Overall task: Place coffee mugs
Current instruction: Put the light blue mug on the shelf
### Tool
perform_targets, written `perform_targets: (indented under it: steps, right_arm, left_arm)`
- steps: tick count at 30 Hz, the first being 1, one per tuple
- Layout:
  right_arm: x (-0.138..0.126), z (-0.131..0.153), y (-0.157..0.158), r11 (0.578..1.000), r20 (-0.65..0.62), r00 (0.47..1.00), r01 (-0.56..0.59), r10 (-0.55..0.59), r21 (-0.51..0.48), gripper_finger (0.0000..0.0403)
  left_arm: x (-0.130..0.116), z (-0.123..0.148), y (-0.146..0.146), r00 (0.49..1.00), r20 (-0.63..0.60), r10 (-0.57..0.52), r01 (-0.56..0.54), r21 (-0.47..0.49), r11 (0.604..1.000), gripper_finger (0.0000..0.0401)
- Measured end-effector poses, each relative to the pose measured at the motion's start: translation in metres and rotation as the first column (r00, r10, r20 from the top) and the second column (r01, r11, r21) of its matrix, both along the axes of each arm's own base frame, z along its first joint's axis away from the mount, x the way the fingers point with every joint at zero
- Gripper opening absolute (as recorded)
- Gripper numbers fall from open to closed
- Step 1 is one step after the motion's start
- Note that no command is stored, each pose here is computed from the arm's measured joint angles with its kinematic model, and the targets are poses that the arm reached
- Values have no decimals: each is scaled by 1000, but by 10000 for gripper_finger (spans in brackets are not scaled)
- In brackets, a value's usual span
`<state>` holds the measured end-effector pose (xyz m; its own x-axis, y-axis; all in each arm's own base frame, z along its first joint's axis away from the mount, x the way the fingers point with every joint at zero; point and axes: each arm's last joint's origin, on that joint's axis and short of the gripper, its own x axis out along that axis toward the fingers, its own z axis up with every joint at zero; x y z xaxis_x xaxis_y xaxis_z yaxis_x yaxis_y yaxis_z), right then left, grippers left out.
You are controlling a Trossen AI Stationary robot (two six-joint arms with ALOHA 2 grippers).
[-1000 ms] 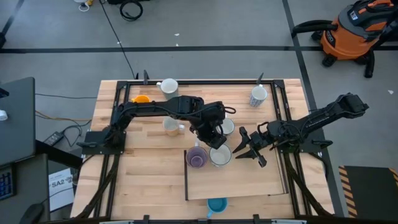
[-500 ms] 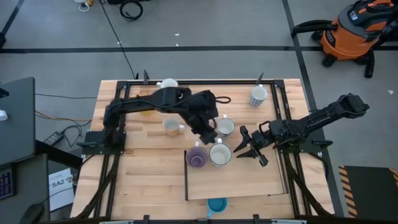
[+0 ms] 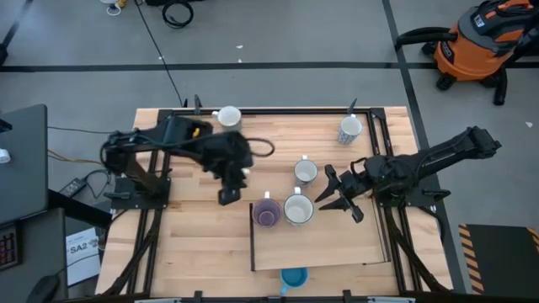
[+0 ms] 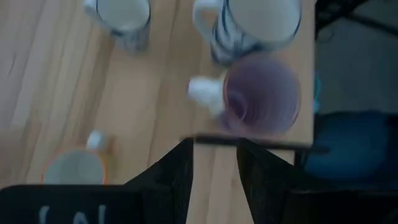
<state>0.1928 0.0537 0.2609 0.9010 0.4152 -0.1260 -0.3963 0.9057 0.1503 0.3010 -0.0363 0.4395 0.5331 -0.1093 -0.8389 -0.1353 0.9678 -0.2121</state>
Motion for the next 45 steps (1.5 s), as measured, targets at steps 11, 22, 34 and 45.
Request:
perform_targets:
  steps: [11, 22, 34, 45]
  right_arm:
    - [-2, 79, 8, 999, -10, 999, 32, -33, -14, 120]
    - [4, 105, 59, 1000, 14, 1000, -8, 8, -21, 120]
    - [26, 112, 155, 997, -72, 997, -38, 33, -68, 120]
    - [52, 72, 214, 992, -295, 955, 46, -10, 114, 120]
  left_arm:
    - [-58, -93, -4, 999, -44, 9, -9, 7, 1000, 130]
    - [-94, -143, 2, 975, 217, 39, -25, -66, 998, 130]
    - [-98, -154, -6, 969, 244, -29, 41, -45, 998, 130]
    - [-102, -153, -22, 963, 249, -106, 120, -42, 992, 130]
